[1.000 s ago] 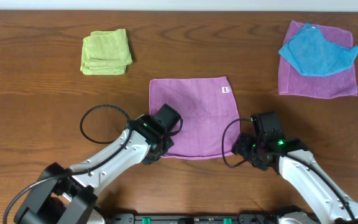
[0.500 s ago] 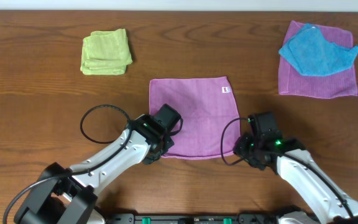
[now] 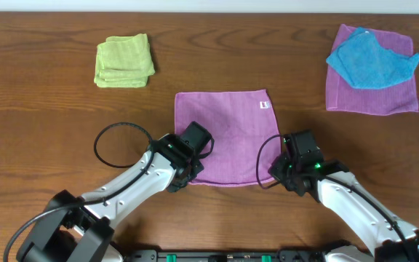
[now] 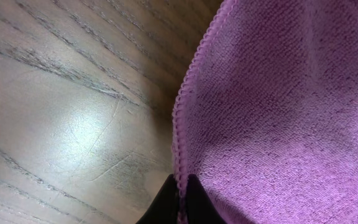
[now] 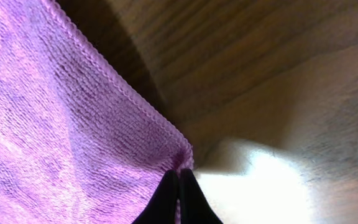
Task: Fold the cloth
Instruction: 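Grasp the purple cloth's bottom corners with both grippers, then lift the bottom edge and fold it up onto the top edge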
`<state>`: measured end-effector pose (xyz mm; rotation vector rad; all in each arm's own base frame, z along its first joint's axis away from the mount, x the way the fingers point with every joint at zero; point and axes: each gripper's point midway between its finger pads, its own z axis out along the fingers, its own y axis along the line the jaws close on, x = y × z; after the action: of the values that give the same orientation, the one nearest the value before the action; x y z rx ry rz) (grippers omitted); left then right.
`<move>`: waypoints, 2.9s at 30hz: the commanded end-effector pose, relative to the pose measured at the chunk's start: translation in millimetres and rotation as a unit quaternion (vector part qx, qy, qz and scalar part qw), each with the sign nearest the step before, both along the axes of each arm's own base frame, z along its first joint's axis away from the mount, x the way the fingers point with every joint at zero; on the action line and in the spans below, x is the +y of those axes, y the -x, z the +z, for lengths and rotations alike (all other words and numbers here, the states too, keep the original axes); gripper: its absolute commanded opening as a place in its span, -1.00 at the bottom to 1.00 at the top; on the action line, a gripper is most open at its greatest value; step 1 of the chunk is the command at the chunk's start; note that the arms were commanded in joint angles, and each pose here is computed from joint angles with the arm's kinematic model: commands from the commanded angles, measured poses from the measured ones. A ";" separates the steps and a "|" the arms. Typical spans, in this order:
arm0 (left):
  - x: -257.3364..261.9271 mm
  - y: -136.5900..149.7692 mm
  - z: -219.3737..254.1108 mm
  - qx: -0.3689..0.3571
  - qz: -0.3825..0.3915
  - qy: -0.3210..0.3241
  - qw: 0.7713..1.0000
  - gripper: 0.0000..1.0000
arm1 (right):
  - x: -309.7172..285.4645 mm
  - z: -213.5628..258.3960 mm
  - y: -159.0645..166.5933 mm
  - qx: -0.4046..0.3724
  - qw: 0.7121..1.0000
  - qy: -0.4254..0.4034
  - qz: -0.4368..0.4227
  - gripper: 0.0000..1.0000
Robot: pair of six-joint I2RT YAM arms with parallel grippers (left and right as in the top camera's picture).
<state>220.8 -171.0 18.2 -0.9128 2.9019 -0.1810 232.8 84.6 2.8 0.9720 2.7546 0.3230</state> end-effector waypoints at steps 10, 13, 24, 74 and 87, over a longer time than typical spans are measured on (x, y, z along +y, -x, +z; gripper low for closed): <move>-14.3 -11.9 4.7 -0.024 -0.060 0.018 0.998 -0.88 | 0.3 4.8 -1.2 -0.010 0.999 0.018 0.050 -0.97; -15.8 -15.3 10.1 -0.029 -0.079 0.015 0.996 -0.88 | 3.3 18.7 -9.9 -0.033 0.998 0.014 0.055 -0.97; -9.6 -26.7 23.9 -0.047 -0.073 -0.014 0.996 -0.88 | 9.0 59.9 -39.8 -0.118 0.991 0.007 0.062 -0.97; 15.9 -169.8 35.8 -0.255 -0.047 -0.032 0.965 -0.88 | 8.6 78.3 -162.6 -0.339 0.938 0.067 0.017 -0.97; 23.2 -177.6 33.2 -0.266 -0.051 -0.054 0.961 -0.88 | 13.7 69.3 -176.8 -0.359 0.930 0.072 0.028 -0.97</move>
<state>391.4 -154.2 53.2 -0.5975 2.4430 -0.2829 405.7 96.3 75.7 0.5979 2.0945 0.4108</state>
